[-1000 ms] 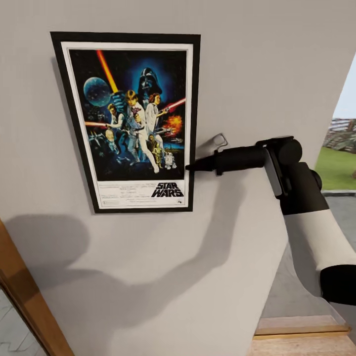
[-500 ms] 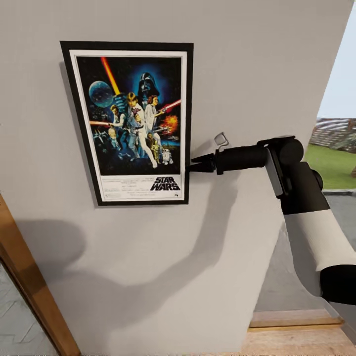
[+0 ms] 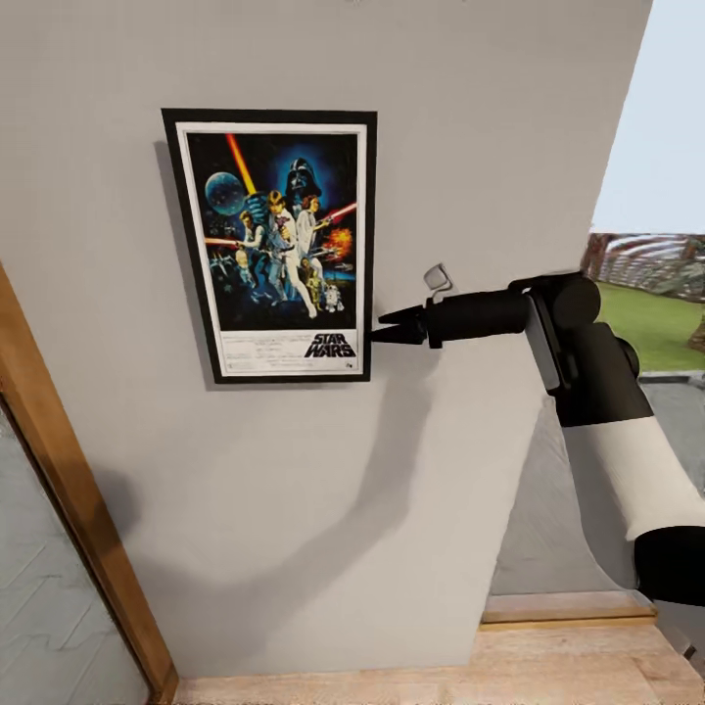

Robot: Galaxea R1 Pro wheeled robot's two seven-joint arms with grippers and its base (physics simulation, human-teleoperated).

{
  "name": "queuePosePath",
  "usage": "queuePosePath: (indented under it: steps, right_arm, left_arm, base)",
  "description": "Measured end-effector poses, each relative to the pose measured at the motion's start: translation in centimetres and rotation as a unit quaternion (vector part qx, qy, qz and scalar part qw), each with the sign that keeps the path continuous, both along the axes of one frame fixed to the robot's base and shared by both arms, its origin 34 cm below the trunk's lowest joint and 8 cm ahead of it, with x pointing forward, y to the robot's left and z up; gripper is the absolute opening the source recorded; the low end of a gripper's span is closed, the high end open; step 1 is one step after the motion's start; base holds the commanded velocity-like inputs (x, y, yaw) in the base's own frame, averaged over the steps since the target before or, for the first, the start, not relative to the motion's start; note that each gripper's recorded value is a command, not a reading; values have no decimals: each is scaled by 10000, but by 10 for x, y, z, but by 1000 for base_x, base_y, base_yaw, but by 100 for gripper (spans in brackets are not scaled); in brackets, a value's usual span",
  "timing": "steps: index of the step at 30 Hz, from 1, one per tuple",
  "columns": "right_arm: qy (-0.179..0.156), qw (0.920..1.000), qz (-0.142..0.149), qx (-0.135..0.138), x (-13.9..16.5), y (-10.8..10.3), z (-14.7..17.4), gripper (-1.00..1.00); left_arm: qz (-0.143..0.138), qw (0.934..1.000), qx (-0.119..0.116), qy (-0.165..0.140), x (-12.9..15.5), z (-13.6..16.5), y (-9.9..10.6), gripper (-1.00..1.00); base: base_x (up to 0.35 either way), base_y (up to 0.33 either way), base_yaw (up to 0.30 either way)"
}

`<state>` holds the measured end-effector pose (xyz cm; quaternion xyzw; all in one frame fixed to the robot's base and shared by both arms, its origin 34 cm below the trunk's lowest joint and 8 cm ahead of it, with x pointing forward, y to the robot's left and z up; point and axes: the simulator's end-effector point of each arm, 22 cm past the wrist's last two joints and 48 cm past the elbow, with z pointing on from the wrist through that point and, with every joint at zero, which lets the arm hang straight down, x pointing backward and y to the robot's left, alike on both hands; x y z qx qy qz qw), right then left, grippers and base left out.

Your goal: Pick up the poster from the kitchen countertop and hang it on one of the wall nails in the kitchen.

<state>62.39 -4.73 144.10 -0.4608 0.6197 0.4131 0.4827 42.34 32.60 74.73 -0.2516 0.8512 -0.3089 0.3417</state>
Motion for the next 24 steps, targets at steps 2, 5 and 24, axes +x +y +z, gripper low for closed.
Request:
queuePosePath:
  steps: [2, 5, 24]
  right_arm:
    - [-63, 10000, 36, -10, -6, 1, -2, 100]
    - [30, 9999, 101, -18, -15, 4, -26, 100]
    - [3989, 9106, -967, 483, -254, -100, -544, 100]
  left_arm:
    - [2, 10000, 9, 1, 0, 0, 1, 100]
    - [-2, 10000, 15, 3, 0, 0, 2, 100]
    - [-66, 9999, 61, 60, -2, -2, 2, 100]
  base:
    - [-57, 0, 0]
    - [-26, 0, 0]
    - [-2, 0, 0]
